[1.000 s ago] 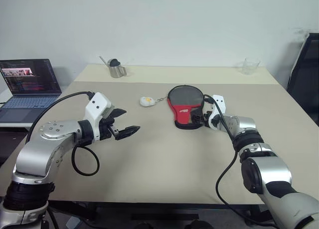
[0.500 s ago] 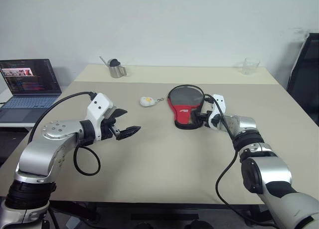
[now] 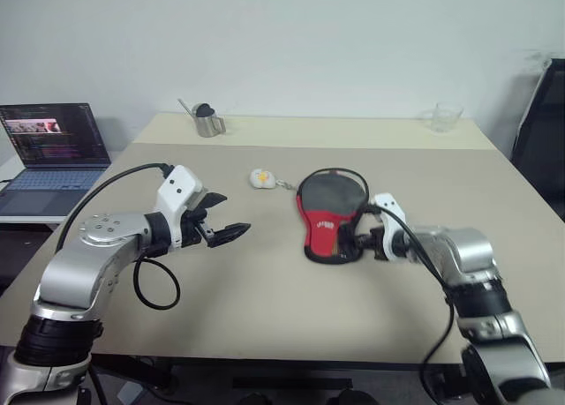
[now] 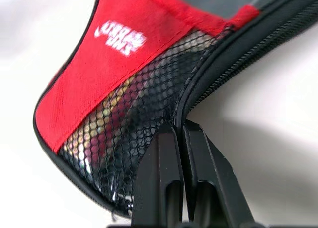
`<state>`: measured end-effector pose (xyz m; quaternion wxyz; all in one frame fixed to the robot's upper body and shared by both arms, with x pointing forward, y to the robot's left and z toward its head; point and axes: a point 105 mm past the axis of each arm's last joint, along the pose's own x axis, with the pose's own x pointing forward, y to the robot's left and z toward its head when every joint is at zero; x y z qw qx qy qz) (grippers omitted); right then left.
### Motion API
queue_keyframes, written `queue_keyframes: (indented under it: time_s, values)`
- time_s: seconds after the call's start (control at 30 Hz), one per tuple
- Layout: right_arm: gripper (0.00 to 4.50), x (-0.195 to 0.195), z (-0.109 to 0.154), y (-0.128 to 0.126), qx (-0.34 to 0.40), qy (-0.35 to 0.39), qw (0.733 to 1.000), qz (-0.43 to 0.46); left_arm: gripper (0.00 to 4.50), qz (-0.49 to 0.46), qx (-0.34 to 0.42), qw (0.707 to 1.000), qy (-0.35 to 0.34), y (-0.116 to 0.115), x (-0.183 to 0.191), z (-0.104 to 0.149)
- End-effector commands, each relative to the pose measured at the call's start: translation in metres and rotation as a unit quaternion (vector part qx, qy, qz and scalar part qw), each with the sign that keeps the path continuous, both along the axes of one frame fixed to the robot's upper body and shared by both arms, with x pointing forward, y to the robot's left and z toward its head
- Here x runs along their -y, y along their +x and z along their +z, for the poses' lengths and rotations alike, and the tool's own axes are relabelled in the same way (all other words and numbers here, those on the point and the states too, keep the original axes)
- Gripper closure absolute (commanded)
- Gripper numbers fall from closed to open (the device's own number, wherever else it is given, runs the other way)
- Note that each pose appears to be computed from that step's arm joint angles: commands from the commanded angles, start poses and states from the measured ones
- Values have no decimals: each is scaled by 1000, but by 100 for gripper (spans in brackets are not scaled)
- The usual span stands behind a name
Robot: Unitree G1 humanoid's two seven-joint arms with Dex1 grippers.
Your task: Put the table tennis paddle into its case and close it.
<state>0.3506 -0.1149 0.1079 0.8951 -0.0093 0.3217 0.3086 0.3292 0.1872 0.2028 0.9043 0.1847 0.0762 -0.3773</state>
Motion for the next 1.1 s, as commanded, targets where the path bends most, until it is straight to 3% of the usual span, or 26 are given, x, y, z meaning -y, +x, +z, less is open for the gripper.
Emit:
queue_keyframes:
  time_s: [0.03,0.43,0.8,1.1]
  values:
    - [447,-9,1,-25,-17,3,998,54,0,-9,28,1000,5,2,1,14]
    - [447,-8,-6,-79,-57,-7,986,155,0,-20,27,999,11,9,4,13]
    - [447,-8,-5,-106,-77,0,975,209,0,-19,26,999,14,9,2,13]
    - [447,-8,-7,-110,-80,0,974,214,0,-20,24,999,15,11,2,13]
